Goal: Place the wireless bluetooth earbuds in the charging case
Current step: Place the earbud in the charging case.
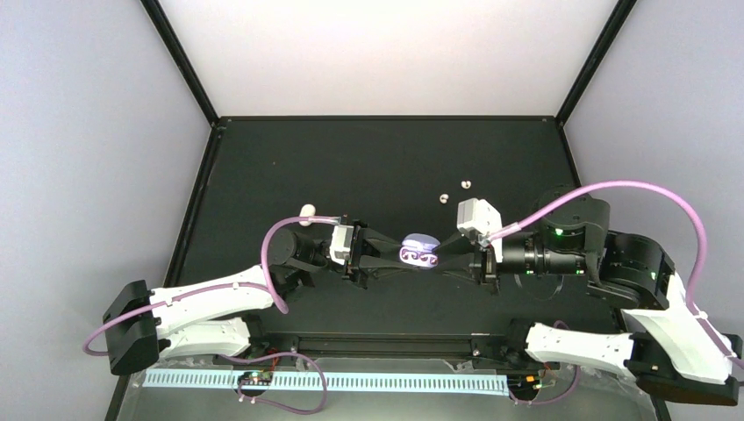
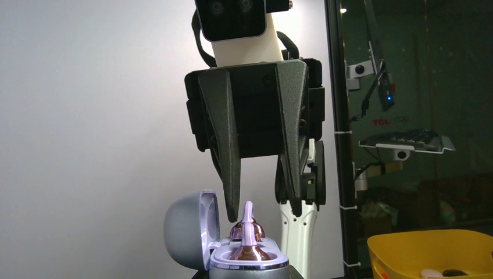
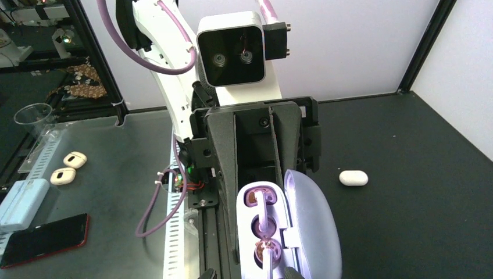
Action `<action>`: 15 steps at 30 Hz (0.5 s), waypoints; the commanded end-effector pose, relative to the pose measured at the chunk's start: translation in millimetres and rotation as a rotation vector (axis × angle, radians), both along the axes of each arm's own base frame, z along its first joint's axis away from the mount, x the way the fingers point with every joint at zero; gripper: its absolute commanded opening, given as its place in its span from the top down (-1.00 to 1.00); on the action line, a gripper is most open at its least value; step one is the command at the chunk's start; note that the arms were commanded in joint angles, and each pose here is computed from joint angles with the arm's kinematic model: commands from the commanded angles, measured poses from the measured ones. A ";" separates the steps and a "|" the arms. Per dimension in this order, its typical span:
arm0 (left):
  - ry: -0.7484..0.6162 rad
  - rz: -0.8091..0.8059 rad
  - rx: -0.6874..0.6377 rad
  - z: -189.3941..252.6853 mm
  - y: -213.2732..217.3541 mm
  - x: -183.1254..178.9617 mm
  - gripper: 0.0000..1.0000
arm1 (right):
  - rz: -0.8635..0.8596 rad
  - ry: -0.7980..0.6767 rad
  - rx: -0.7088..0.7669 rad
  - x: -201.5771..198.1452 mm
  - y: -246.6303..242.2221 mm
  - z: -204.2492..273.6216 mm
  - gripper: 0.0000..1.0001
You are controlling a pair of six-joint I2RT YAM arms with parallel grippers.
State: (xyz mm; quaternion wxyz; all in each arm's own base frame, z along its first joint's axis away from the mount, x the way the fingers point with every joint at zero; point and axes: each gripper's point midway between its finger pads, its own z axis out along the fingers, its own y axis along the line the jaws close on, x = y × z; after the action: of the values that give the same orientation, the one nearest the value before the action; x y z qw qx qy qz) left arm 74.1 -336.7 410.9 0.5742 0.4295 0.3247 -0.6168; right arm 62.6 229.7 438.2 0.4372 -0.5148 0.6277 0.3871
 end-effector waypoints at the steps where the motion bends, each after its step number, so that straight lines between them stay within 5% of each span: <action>1: -0.018 -0.008 0.001 -0.8 -0.5 -2.1 0.97 | 0.023 -0.004 0.033 -2.4 4.8 6.5 0.46; 15: -0.022 0.002 -0.007 2.2 0.8 -1.5 0.97 | -0.006 -0.005 0.010 1.9 2.4 -2.8 0.66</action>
State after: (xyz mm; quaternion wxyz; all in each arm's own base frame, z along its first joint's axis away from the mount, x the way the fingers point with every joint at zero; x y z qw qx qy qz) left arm 74.5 -337.4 409.6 0.5736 0.4308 0.3267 -0.6154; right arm 63.5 231.8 436.3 0.4399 -0.5139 0.6255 0.3888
